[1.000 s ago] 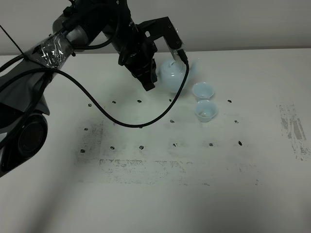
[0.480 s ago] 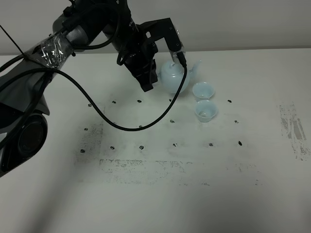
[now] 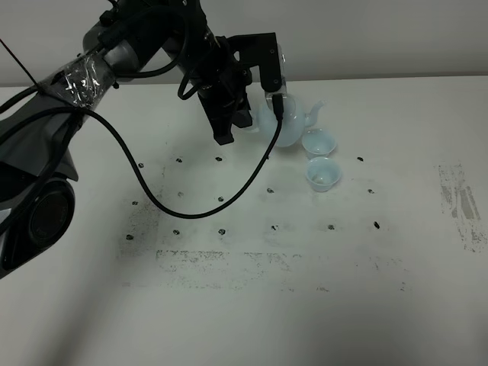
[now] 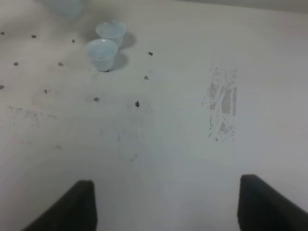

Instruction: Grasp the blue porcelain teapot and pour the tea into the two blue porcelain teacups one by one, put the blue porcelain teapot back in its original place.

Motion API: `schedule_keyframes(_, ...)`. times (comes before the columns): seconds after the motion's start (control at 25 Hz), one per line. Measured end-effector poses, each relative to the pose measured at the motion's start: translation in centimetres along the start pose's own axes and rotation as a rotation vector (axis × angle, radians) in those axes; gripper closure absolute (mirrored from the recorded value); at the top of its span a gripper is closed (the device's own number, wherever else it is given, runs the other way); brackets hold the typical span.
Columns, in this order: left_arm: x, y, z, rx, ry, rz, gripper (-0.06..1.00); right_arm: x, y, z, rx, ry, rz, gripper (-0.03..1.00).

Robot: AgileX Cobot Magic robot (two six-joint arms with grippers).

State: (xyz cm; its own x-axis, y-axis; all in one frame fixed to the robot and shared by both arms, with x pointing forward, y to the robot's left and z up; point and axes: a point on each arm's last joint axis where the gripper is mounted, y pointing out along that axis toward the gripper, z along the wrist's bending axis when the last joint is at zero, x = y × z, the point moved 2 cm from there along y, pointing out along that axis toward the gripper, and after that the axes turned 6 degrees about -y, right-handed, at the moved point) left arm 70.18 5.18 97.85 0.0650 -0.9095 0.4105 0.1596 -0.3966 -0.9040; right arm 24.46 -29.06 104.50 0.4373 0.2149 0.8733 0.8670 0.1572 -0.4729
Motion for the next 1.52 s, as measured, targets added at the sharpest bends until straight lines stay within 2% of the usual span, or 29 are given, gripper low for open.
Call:
schedule_keyframes(0.32, -1.1, -0.3, 0.6, 0.01, -0.034, 0.02, 0.88, 0.0, 0.0, 0.0, 0.0, 0.0, 0.0, 0.38)
schedule_keyframes(0.52, -2.8, -1.2, 1.8, -0.004, -0.106, -0.031, 0.88, 0.0, 0.0, 0.0, 0.0, 0.0, 0.0, 0.38)
schedule_keyframes(0.6, -3.3, -1.6, 2.3, 0.003, -0.103, -0.035, 0.88, 0.0, 0.0, 0.0, 0.0, 0.0, 0.0, 0.38)
schedule_keyframes(0.8, -3.2, -2.9, 2.9, 0.049, -0.02, -0.028, 0.88, 0.0, 0.0, 0.0, 0.0, 0.0, 0.0, 0.38)
schedule_keyframes(1.0, -2.9, -3.8, 3.2, 0.08, 0.103, -0.035, 0.88, 0.0, 0.0, 0.0, 0.0, 0.0, 0.0, 0.38)
schedule_keyframes(1.2, -3.6, -2.9, 3.6, 0.078, 0.142, -0.026, 0.88, 0.0, 0.0, 0.0, 0.0, 0.0, 0.0, 0.38)
schedule_keyframes(1.52, -3.3, -1.1, 3.7, 0.083, 0.272, -0.039, 0.88, 0.0, 0.0, 0.0, 0.0, 0.0, 0.0, 0.38)
